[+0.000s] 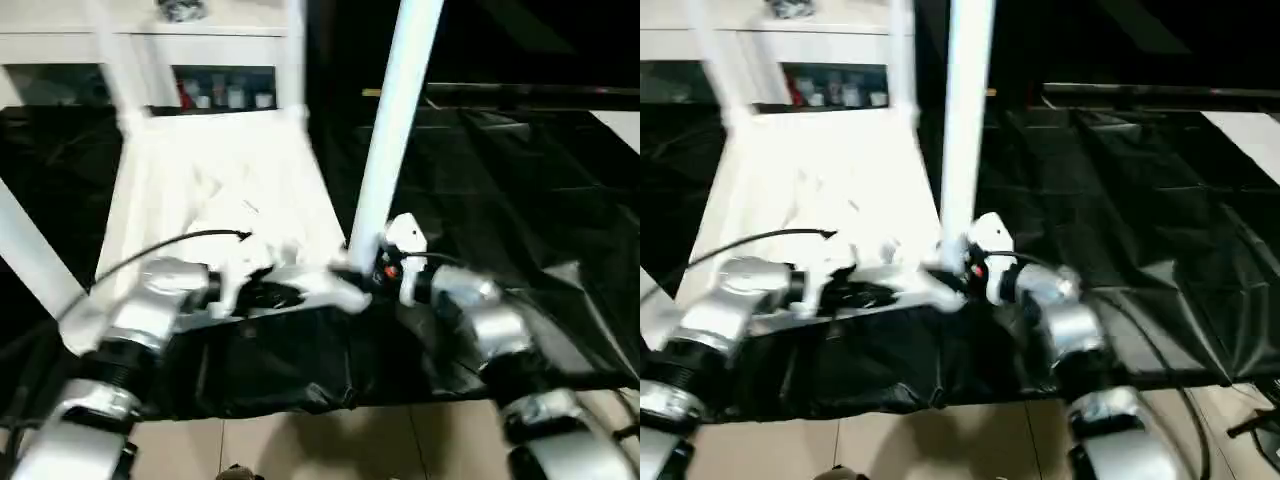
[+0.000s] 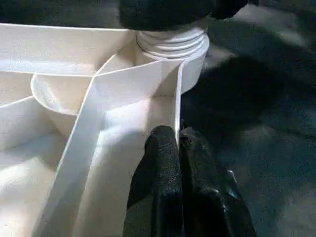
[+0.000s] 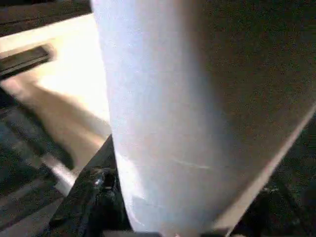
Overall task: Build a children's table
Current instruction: Rotate leg to tighten
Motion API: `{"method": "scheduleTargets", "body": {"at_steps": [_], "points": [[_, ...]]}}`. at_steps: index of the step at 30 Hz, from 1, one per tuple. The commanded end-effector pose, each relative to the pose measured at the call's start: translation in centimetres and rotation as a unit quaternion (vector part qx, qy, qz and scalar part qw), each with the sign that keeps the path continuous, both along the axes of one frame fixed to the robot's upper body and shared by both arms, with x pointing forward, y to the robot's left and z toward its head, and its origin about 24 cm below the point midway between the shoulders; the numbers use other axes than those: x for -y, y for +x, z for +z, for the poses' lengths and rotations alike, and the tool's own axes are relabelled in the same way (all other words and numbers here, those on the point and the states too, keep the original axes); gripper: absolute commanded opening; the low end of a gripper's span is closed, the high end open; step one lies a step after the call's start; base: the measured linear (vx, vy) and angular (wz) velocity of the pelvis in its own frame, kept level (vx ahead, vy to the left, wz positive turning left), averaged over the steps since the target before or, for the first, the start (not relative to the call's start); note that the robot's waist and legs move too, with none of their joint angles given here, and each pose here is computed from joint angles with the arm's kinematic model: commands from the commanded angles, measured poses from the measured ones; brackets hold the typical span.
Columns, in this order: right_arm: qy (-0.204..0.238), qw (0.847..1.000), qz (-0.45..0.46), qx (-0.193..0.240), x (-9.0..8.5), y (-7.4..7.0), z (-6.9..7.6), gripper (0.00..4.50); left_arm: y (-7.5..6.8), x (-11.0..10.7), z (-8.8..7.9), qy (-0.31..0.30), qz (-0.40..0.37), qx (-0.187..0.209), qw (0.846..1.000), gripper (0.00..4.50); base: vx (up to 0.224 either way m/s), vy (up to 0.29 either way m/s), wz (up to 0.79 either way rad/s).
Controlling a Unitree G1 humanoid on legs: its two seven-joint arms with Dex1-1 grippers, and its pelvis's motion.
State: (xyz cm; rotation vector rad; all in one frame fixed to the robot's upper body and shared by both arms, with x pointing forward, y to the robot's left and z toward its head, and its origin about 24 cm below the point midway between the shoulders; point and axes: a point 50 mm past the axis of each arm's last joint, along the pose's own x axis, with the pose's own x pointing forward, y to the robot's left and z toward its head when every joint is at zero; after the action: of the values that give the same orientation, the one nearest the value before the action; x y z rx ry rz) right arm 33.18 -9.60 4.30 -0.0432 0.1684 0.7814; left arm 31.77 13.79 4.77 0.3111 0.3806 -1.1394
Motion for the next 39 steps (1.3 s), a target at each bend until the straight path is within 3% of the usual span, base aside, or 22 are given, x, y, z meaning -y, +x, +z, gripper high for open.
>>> {"method": "scheduleTargets", "body": {"at_steps": [1,5,7,9,18,22,25,33,34,39], "points": [[-0.003,0.999,-0.025,-0.039,-2.2,-1.0,-1.9,1.95,-0.4,2.7,-0.5,-0.025,0.013,0.001,1.0,0.0,0.0,0.0,0.0],[0.022,0.999,-0.033,-0.037,-4.5,-1.6,-1.8,1.95,-0.9,4.2,-0.8,-0.037,0.013,0.001,0.999,0.0,0.0,0.0,0.0],[0.02,0.999,-0.032,-0.031,-4.6,-1.6,-1.7,2.5,-0.9,4.2,-0.8,-0.034,0.012,0.002,0.999,0.0,0.0,0.0,0.0],[0.022,0.999,-0.03,-0.016,-4.6,-1.6,-1.4,2.64,-0.9,3.9,-0.8,-0.021,0.005,0.01,1.0,0.0,0.0,0.0,0.0],[0.017,1.0,0.024,-0.001,-1.7,-1.1,-0.4,3.46,-0.8,1.4,-0.1,0.0,-0.014,0.019,1.0,0.0,0.0,0.0,0.0],[0.002,0.996,0.091,-0.004,-0.7,-1.5,-0.1,3.69,-0.7,0.0,0.0,0.014,-0.024,0.021,0.999,0.0,0.0,0.0,0.0],[-0.016,0.983,0.183,-0.024,0.2,-2.5,0.0,4.01,-0.9,-1.2,0.2,0.027,-0.058,0.02,0.998,0.0,0.0,0.0,0.0],[-0.067,0.949,0.305,-0.052,1.7,-3.4,0.2,4.04,-0.8,-2.7,0.9,0.047,-0.131,0.001,0.99,0.0,0.0,0.0,0.0],[-0.069,0.947,0.307,-0.057,1.8,-3.2,0.2,3.78,-0.7,-2.9,1.0,0.053,-0.133,-0.001,0.99,0.0,0.0,0.0,0.0],[-0.069,0.94,0.325,-0.072,1.4,-3.0,0.3,3.38,-0.1,-3.2,1.1,0.063,-0.138,-0.005,0.988,0.0,0.0,0.0,0.0]]}}
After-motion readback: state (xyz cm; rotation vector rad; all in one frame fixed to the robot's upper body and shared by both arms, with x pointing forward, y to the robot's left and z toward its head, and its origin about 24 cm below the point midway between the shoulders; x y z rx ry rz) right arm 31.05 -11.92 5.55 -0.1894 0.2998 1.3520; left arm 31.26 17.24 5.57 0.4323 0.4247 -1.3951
